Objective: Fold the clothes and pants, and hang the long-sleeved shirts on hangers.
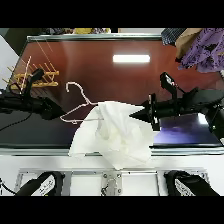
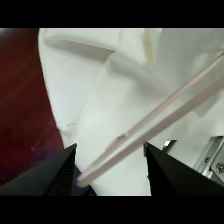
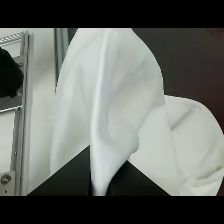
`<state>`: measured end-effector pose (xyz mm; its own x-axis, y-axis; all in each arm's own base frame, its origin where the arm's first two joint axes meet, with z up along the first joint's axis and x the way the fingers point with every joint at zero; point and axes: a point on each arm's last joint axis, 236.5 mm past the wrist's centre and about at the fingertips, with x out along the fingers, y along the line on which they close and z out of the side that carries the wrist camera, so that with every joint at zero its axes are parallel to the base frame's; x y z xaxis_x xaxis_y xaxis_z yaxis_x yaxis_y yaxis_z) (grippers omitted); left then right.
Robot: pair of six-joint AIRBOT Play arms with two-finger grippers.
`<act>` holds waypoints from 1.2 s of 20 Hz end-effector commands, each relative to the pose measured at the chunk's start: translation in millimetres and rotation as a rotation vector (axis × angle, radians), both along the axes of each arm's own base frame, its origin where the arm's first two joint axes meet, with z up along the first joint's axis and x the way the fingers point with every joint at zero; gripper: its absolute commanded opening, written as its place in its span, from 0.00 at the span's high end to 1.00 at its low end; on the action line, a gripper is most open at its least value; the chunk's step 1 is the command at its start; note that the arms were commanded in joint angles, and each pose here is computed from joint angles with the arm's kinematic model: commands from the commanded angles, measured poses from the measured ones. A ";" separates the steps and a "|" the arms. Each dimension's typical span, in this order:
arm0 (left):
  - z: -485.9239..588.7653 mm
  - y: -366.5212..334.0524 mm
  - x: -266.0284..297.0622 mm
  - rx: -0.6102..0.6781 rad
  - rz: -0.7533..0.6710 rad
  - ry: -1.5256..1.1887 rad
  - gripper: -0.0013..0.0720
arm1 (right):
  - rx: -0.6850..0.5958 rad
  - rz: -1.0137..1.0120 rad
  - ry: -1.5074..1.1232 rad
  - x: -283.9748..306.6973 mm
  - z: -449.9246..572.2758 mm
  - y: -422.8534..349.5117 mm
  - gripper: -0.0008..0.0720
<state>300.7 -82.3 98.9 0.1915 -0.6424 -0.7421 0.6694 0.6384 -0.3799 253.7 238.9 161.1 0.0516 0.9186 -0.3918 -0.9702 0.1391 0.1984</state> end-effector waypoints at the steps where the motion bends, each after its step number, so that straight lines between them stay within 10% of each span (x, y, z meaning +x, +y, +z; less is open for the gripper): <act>1: 18.6 20.8 1.8 0.020 0.092 -0.069 0.37 | 0.003 -0.035 0.021 6.4 0.1 -0.3 0.97; 13: 15.6 -30.0 -32.2 -0.137 0.460 0.099 0.37 | 0.032 -0.181 0.035 36.8 6.4 -16.4 0.97; 20: 5.5 -148.7 -65.8 -0.393 0.431 0.183 0.37 | 0.032 -0.219 0.034 45.1 6.3 -18.4 0.97; 24: -24.8 -175.3 -74.2 -0.274 0.397 0.236 0.37 | 0.032 -0.219 0.035 45.1 6.2 -18.4 0.97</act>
